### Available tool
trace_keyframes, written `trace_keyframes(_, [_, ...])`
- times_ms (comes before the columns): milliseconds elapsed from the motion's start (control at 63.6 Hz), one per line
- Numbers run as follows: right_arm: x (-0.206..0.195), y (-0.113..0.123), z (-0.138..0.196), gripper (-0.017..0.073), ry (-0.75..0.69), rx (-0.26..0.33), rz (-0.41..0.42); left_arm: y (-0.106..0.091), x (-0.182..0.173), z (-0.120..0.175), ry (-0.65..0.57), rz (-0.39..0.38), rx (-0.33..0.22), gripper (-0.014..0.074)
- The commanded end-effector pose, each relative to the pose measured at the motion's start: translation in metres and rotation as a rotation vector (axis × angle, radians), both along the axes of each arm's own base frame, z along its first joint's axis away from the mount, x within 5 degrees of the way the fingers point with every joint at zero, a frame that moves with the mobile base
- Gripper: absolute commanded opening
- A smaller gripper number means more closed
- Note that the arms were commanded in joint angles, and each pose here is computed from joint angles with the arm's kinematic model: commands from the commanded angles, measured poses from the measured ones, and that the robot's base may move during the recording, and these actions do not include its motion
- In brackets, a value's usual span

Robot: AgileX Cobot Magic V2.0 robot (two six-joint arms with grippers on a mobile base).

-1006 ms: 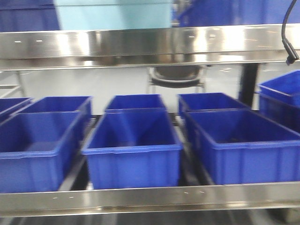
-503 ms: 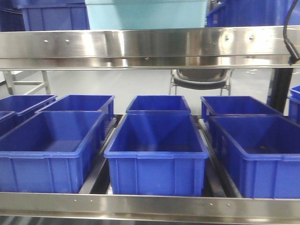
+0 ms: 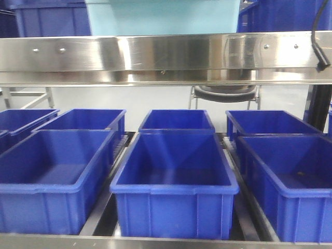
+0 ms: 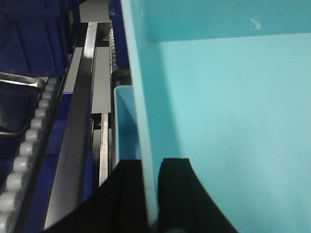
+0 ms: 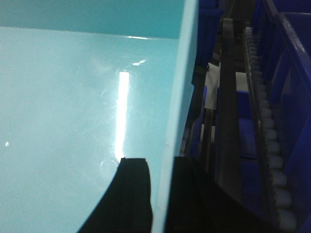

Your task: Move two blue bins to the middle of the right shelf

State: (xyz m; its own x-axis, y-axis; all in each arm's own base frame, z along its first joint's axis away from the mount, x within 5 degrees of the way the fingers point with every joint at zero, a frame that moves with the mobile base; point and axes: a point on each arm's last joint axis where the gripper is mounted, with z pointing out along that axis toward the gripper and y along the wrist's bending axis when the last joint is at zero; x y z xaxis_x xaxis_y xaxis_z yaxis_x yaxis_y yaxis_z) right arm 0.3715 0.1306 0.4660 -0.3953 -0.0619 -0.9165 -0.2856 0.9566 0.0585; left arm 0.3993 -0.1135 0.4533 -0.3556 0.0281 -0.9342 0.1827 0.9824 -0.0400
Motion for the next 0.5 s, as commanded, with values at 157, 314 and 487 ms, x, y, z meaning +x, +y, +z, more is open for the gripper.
trace_keyframes(157, [-0.0075, 0.0142, 0.0166, -0.0153, -0.079, 0.119, 0.066, -0.0105, -0.0016, 0.0089, -0.062, -0.042, -0.060, -0.0111])
trace_keyframes(314, [-0.0075, 0.0142, 0.0166, -0.0153, -0.079, 0.119, 0.066, -0.0105, -0.0016, 0.0089, -0.062, -0.042, -0.060, -0.0111])
trace_keyframes(487, [-0.0075, 0.0142, 0.0166, -0.0153, -0.079, 0.119, 0.066, -0.0105, -0.0016, 0.0089, -0.062, -0.042, -0.060, -0.0111])
